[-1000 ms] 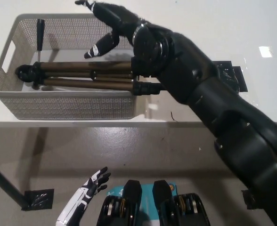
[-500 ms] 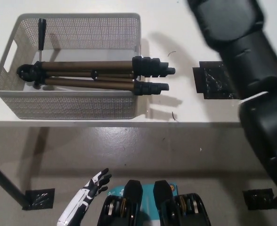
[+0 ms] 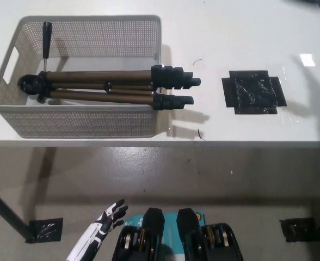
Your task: The robot uses its right hand to pick the tripod on the desk and places it into a rectangular container on the left.
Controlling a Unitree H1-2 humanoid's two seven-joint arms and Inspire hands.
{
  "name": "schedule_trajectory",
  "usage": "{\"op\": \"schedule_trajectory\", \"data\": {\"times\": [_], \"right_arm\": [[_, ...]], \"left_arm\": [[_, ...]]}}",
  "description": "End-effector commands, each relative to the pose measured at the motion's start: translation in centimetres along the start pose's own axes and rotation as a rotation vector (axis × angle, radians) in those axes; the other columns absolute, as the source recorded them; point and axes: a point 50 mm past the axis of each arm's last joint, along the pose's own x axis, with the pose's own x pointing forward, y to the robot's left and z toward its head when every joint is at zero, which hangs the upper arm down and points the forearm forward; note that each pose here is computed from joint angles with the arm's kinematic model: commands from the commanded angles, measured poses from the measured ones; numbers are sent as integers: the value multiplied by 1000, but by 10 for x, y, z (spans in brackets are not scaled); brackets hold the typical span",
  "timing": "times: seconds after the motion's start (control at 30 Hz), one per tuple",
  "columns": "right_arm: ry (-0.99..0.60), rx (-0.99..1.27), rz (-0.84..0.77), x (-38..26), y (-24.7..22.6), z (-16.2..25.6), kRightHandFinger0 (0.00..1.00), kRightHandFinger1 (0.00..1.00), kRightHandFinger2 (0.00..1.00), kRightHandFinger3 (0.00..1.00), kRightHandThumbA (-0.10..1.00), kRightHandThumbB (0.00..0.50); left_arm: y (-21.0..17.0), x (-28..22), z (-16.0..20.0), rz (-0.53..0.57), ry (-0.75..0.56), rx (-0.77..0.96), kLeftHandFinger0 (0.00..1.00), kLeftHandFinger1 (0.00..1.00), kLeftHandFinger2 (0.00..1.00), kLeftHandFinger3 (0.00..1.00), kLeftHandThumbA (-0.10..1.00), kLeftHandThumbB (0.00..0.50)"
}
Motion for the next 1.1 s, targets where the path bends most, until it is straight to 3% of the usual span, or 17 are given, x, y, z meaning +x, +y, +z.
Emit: {"op": "schedule_trajectory", "data": {"times": [0.0,0.07,0.2,0.3,0.4,0.53,0.63,0.87,0.97,1.07], "right_arm": [[-353,338,-28,-166,-57,106,1000,1000,1000,1000,1000,437],[-309,364,-20,-187,-41,100,1000,1000,1000,1000,1000,459],[-191,428,58,-225,1,76,1000,1000,1000,1000,1000,437],[-96,459,87,-243,26,60,1000,1000,1000,1000,1000,473],[-2,484,101,-262,49,38,1000,1000,1000,1000,1000,471],[131,520,122,-292,68,1,1000,1000,1000,1000,1000,448],[207,548,118,-311,83,-19,1000,1000,1000,1000,1000,404],[370,584,151,-339,110,-58,1000,1000,1000,1000,1000,410],[421,630,182,-350,126,-78,1000,1000,1000,1000,1000,371],[467,646,198,-353,135,-88,1000,1000,1000,1000,1000,389]], "left_arm": [[5,-7,4,16,-47,-7,1000,1000,1000,1000,1000,300],[7,-5,6,24,-55,6,1000,1000,1000,1000,1000,295],[8,-2,8,42,-79,22,1000,1000,1000,1000,1000,285],[8,0,11,44,-85,4,1000,1000,1000,1000,1000,315],[8,3,14,49,-84,-4,1000,1000,1000,1000,1000,341],[9,4,17,53,-92,-6,1000,1000,1000,1000,1000,336],[11,5,19,55,-98,-3,1000,1000,1000,1000,1000,328],[11,11,20,64,-127,-22,1000,1000,1000,1000,1000,317],[8,7,21,65,-123,-29,1000,1000,1000,1000,1000,292],[6,4,18,68,-113,-28,1000,1000,1000,1000,1000,280]]}}
